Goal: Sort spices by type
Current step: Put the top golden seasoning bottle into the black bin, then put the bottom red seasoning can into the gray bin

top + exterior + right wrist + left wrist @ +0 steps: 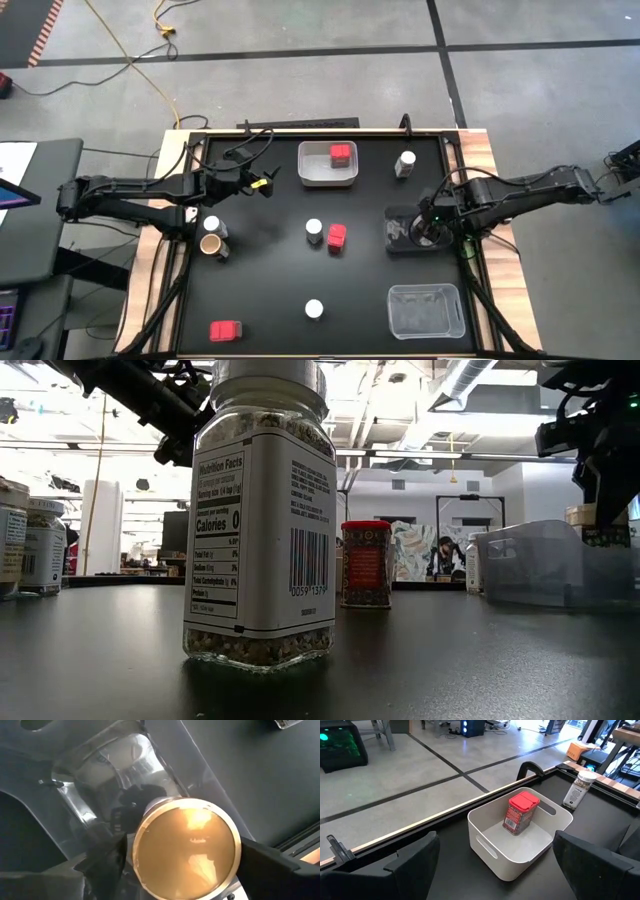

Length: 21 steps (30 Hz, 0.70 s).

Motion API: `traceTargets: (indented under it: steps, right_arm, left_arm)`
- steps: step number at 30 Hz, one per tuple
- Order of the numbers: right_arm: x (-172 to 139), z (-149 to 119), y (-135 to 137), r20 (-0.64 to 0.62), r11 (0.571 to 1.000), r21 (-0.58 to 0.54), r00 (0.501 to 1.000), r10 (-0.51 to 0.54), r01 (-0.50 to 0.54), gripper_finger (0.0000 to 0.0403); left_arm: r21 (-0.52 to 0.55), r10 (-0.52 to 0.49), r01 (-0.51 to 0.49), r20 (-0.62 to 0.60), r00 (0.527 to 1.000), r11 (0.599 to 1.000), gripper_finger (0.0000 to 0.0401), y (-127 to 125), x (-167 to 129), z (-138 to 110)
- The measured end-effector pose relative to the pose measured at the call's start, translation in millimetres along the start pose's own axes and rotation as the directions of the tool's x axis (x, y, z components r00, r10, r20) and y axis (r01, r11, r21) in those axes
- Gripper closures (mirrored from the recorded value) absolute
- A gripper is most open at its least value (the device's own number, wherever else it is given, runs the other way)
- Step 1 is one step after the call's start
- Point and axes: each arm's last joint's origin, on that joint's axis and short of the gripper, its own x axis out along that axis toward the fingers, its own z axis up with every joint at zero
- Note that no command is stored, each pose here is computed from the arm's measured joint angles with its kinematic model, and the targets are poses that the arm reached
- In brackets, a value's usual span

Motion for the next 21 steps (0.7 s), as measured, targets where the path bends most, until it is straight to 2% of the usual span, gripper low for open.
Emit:
traceTargets:
  steps: [5, 11, 21]
  right_arm:
    - [0, 0, 0, 0.000, 1.000, 0.000, 1.000, 0.000, 0.000, 0.0006]
    - [-3, 1, 1, 0.006, 1.000, -0.005, 1.000, 0.006, -0.006, 0.0013]
    - [-49, 13, -1, 0.070, 0.998, -0.003, 0.996, 0.057, -0.057, 0.0010]
  left_arm:
    - [0.000, 0.000, 0.000, 0.000, 1.000, 1.000, 0.0030, 0, 0, 0]
    - [0.000, 0.000, 0.000, 0.000, 1.000, 1.000, 0.0030, 0, 0, 0]
    - [0.000, 0.000, 0.000, 0.000, 1.000, 1.000, 0.0030, 0, 0, 0]
